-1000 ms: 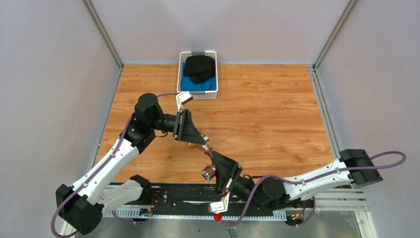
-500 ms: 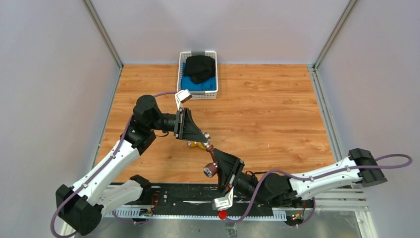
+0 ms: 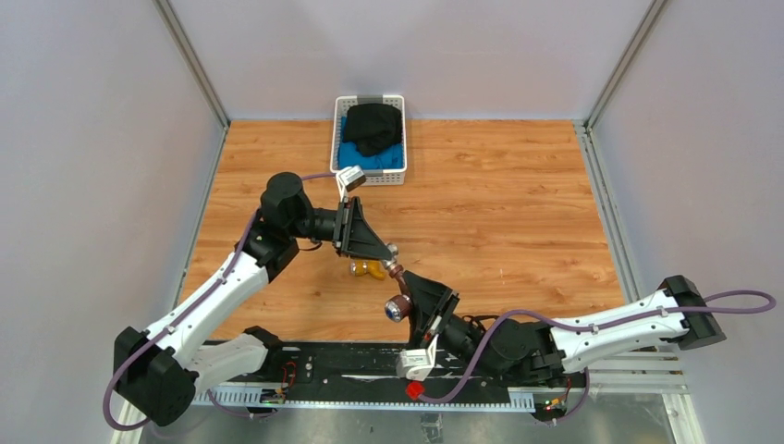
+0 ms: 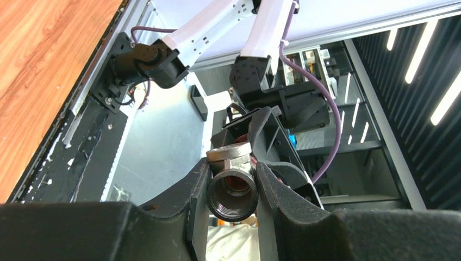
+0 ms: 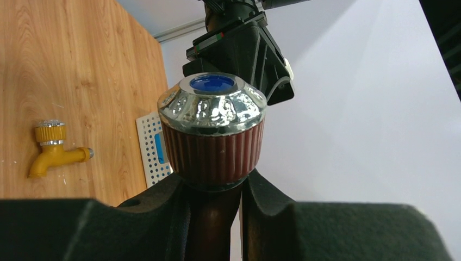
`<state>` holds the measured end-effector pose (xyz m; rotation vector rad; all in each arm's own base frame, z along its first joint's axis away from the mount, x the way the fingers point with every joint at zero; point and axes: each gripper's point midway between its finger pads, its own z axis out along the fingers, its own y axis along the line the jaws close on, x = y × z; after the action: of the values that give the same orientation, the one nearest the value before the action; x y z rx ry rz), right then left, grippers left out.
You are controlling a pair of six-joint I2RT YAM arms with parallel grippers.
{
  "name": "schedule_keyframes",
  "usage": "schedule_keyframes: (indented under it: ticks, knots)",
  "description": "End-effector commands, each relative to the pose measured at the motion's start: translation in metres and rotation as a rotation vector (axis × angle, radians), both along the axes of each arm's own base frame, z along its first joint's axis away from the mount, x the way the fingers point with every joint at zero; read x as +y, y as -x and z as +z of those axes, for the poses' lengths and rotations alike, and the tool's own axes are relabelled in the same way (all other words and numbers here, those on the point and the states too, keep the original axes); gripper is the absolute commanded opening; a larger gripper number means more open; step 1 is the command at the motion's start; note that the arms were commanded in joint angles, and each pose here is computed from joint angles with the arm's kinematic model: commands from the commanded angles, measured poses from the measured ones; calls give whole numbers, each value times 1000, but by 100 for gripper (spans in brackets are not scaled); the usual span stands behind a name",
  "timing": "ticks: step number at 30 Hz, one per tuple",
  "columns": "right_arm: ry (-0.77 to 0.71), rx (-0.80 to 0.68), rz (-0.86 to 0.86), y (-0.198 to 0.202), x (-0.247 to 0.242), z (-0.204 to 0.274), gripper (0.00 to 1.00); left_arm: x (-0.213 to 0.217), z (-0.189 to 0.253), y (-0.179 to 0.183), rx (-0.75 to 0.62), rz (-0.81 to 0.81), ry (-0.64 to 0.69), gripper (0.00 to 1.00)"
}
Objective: Install the water faucets
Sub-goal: Install the water faucet onto the adaptor.
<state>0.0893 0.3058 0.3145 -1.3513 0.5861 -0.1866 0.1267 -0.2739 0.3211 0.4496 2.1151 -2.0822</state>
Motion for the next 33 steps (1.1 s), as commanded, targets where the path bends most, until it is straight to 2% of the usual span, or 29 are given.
schedule_keyframes:
  ticks: [1,8,15,21,26,29,33]
  knots:
    - [-72,76,-61,-8,3,-7,0,1,17,0,-178,27,71,0]
    - [-91,0,-82,-7,17,-3,0,3,17,-1,-209,79,79,0]
    - [-348,282,24,-3,15,18,0,6,16,3,-254,99,107,0]
    - [-566,438,145,-2,11,29,0,6,22,6,-247,68,135,0]
    - [-708,560,172,-13,8,35,0,5,32,5,-254,89,179,0]
    - [-797,599,166,-20,4,39,0,7,37,5,-241,113,225,0]
    - [-905,690,198,-27,2,45,0,11,50,8,-236,137,359,0]
